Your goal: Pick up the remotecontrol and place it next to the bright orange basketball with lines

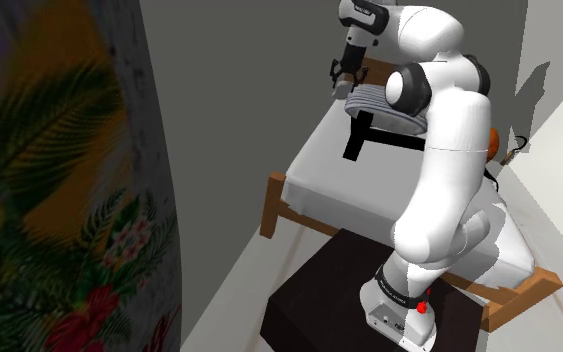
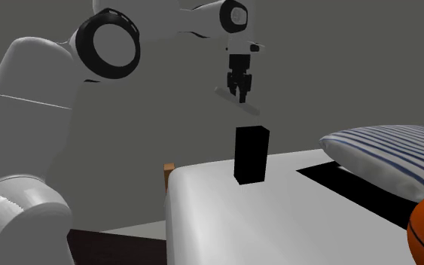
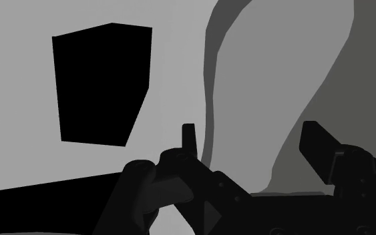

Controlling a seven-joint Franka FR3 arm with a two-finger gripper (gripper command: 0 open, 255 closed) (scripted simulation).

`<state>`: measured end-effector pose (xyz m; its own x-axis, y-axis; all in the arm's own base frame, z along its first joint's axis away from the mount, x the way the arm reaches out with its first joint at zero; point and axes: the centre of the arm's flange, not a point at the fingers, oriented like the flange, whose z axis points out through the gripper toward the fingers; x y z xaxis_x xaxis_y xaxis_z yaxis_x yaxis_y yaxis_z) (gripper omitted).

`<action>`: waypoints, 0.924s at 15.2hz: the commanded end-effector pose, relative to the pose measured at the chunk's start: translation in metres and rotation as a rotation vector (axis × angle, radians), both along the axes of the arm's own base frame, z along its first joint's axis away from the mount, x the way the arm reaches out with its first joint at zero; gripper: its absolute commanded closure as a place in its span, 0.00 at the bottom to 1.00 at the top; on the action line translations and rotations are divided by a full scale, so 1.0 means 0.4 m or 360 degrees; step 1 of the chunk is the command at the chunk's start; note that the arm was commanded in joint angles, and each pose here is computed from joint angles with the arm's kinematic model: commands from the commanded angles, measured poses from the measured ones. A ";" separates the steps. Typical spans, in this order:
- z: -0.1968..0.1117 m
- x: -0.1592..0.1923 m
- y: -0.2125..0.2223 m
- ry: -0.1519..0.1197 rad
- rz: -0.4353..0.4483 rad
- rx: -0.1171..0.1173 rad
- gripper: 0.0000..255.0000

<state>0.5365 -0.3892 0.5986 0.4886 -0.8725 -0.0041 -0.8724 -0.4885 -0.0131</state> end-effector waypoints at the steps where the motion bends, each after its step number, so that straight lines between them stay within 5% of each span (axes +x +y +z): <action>1: 0.027 -0.003 -0.003 0.0000 0.0000 0.0000 1.00; 8: 0.112 -0.003 -0.003 0.0000 0.0000 0.0000 1.00; 14: 0.112 -0.193 -0.057 0.0000 0.0000 0.0000 1.00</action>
<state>0.4746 -0.4103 0.6443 0.4873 -0.8733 -0.0037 -0.8732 -0.4872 -0.0128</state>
